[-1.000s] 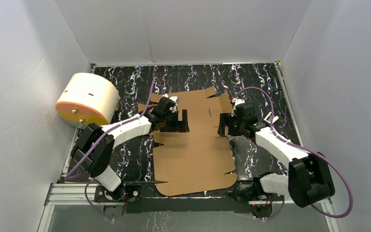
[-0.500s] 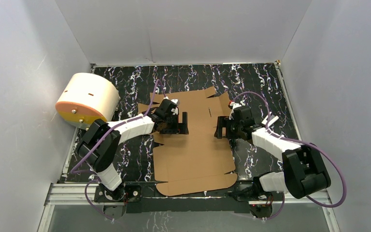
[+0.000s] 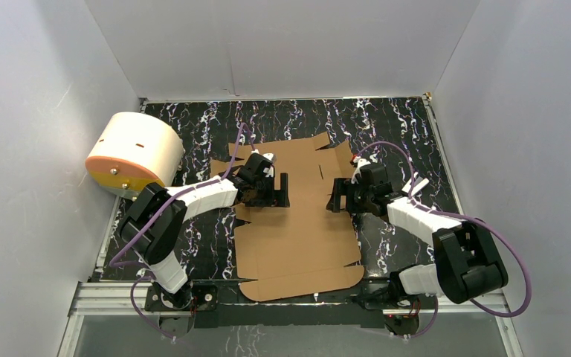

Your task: Fold the paper box

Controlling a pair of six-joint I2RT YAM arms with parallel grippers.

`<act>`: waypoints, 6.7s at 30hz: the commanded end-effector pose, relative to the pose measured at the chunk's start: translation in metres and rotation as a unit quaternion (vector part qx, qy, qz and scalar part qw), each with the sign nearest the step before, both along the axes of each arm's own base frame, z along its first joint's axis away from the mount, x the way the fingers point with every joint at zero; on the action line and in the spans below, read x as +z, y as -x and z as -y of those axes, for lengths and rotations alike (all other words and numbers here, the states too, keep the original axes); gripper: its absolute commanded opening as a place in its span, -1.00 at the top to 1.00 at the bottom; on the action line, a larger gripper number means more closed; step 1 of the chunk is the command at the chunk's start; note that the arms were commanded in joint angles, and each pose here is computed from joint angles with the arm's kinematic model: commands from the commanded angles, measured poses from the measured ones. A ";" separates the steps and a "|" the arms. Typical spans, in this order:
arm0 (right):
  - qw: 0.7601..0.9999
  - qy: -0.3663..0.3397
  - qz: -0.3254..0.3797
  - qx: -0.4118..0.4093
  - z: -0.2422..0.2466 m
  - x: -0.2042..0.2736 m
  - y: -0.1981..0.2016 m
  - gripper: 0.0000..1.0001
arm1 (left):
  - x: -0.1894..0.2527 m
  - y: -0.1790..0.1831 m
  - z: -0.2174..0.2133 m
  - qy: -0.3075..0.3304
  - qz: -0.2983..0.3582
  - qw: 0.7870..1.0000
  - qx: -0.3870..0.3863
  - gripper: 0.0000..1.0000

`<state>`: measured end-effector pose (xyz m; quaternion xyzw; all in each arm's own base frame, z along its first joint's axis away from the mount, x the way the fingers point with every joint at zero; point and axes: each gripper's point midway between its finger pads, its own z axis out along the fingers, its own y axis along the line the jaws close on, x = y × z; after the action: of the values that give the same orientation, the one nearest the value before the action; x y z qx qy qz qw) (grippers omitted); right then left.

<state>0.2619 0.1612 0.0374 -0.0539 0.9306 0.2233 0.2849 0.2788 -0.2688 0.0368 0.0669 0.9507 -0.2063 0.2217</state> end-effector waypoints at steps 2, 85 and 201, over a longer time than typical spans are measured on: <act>0.996 -0.071 0.050 0.031 -0.023 0.033 -0.006 -0.77 | -0.009 0.003 -0.001 -0.010 -0.005 1.000 -0.001 -0.82; 0.989 -0.065 0.073 0.108 -0.077 0.058 -0.020 -0.59 | 0.029 -0.017 -0.019 -0.030 0.066 0.996 0.043 -0.83; 0.747 0.059 0.372 0.548 -0.112 0.190 -0.142 1.00 | 0.195 -0.122 -0.059 0.105 0.368 0.921 -0.073 0.58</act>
<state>0.4064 0.2676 0.1766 -0.6232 0.6225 0.3047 0.3623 0.4112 -0.2063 0.1835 0.1825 0.8021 -0.2637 0.5039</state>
